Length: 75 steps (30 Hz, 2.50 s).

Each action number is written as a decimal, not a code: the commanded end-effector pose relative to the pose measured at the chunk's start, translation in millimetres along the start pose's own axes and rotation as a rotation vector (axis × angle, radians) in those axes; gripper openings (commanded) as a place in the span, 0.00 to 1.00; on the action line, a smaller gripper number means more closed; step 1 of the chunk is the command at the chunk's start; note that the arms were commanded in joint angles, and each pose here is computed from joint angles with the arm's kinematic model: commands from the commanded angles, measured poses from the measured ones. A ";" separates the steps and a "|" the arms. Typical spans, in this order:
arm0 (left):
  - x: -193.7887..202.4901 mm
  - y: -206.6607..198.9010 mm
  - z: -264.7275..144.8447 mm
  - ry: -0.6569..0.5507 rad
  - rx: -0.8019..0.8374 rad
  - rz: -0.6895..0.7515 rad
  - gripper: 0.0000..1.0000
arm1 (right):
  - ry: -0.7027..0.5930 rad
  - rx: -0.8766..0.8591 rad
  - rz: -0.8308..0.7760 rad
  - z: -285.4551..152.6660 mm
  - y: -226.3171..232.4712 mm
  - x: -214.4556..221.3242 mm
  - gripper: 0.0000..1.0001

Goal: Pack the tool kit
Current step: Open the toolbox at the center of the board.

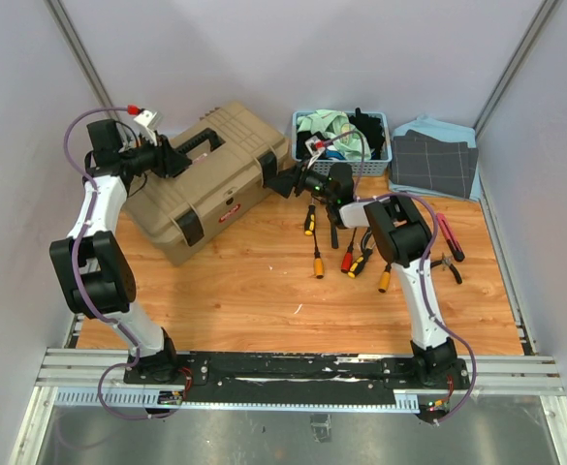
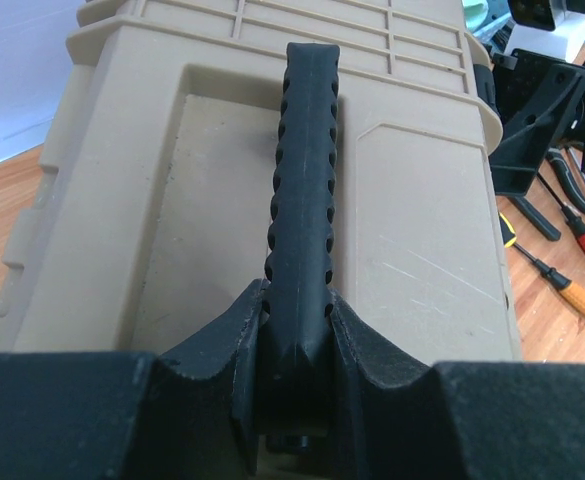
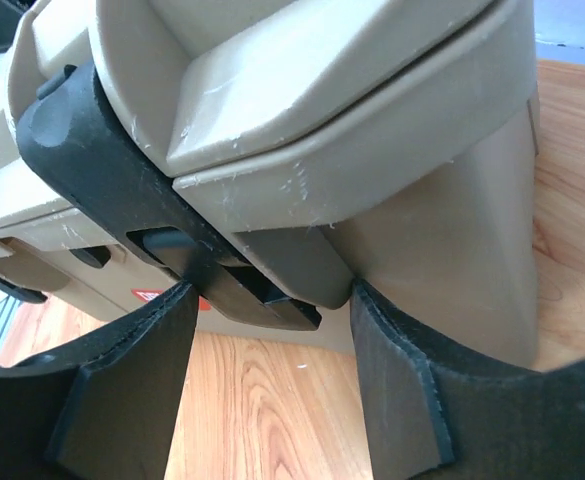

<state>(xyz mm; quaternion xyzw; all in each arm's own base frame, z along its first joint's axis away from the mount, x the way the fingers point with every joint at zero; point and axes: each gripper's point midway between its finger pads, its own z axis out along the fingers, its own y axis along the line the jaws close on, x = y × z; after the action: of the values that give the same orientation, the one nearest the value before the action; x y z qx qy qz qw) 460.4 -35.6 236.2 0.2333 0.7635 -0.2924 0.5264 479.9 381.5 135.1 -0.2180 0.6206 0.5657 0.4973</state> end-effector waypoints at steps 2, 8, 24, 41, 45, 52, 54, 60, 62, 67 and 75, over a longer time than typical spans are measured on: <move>24.6 -26.5 22.6 0.055 0.074 -0.149 0.00 | -0.056 -0.327 0.047 36.6 101.6 -25.5 0.51; 22.2 -27.5 23.8 0.043 0.076 -0.171 0.00 | -0.081 -0.353 0.126 38.2 105.6 -32.7 0.44; 22.4 -22.0 24.0 0.036 0.038 -0.183 0.00 | -0.130 -0.299 0.170 33.9 106.6 -47.5 0.01; 28.4 6.9 23.5 0.058 -0.128 -0.182 0.00 | -0.084 0.002 0.060 20.8 81.8 -58.5 0.01; 29.5 12.5 21.4 0.065 -0.162 -0.178 0.00 | -0.075 0.076 0.063 19.1 72.9 -61.8 0.01; 31.3 18.6 20.3 0.071 -0.203 -0.175 0.00 | -0.060 0.169 0.081 13.7 70.0 -71.6 0.01; 32.8 19.6 19.8 0.074 -0.209 -0.175 0.00 | -0.052 0.200 0.087 11.1 70.3 -73.5 0.01; 36.4 18.5 20.4 0.078 -0.217 -0.179 0.00 | 0.002 0.249 0.054 9.0 77.0 -79.2 0.01; 36.5 18.1 20.2 0.075 -0.219 -0.181 0.00 | 0.019 0.258 0.046 7.0 83.0 -83.8 0.01; 36.8 16.9 19.3 0.070 -0.224 -0.192 0.00 | 0.075 0.307 0.039 -4.9 92.9 -86.9 0.12; 36.1 30.5 13.7 0.057 -0.324 -0.225 0.00 | 0.136 0.329 0.033 -28.8 113.4 -78.5 0.52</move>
<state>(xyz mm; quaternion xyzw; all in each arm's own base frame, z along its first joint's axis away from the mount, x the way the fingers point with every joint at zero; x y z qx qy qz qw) 487.1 -27.2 235.8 0.1288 0.7885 -0.2316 0.5549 423.8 365.6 257.2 -0.1349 0.7361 0.4565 0.4812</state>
